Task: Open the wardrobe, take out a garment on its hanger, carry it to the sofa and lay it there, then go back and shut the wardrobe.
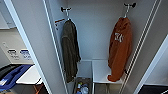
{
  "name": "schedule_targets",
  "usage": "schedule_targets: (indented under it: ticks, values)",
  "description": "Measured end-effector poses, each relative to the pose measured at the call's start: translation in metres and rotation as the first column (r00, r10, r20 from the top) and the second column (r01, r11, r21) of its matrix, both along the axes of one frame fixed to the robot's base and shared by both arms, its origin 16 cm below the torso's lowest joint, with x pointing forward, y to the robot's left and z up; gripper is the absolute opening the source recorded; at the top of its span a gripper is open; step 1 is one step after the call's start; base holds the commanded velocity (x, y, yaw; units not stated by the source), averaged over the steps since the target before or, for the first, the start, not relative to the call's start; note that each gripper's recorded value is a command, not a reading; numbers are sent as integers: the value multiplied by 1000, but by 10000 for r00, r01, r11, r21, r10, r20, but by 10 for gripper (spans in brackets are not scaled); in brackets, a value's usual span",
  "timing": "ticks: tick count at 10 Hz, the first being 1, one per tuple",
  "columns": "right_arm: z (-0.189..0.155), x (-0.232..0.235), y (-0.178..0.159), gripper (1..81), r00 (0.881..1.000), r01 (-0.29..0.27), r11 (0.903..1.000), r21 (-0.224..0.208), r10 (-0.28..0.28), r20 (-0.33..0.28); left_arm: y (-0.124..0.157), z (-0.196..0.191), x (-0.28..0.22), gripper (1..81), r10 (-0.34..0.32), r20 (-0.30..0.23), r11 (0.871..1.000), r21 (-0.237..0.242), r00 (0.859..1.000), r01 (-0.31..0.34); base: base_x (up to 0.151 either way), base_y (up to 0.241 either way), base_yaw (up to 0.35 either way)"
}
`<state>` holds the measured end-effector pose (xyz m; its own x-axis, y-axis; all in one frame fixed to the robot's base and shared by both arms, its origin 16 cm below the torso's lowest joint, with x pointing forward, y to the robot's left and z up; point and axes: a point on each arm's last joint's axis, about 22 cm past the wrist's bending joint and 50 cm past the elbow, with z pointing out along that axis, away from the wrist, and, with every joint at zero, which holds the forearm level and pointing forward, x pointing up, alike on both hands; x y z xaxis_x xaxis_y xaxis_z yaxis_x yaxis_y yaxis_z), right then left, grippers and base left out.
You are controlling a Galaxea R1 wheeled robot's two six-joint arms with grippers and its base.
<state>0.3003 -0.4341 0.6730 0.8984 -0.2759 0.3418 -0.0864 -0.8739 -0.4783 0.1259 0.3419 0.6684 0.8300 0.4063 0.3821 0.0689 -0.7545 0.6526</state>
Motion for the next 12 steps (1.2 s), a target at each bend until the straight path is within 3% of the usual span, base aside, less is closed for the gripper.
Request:
schedule_targets:
  ticks: [2, 3, 6, 9, 12]
  values:
    - [-49, -16, -1, 811, 9966, 273, 9989, -374, -301, -763, -10, -46, -9, 811, 170, -507, 9995, 284, 9986, -155, 0, 0, 0]
    - [-78, -37, 20, 811, 9919, 241, 9993, -276, -273, -1244, -19, -66, -12, 811, 212, -715, 9991, 381, 9972, -186, 0, 0, 0]
    - [-144, -126, 77, 811, 9595, 48, 10000, -23, -53, -2815, -41, -120, -37, 811, 63, -1723, 9967, 803, 9850, 77, 0, 0, 0]
    - [-182, -190, 118, 811, 9307, -13, 10000, 37, 26, -3657, -70, -156, -61, 811, -187, -2581, 9944, 955, 9659, 447, 0, 0, 0]
    - [-203, -236, 137, 811, 9078, -62, 9999, -97, 16, -4195, -74, -179, -83, 811, -285, -3201, 9883, 1328, 9469, 746, 0, 0, 0]
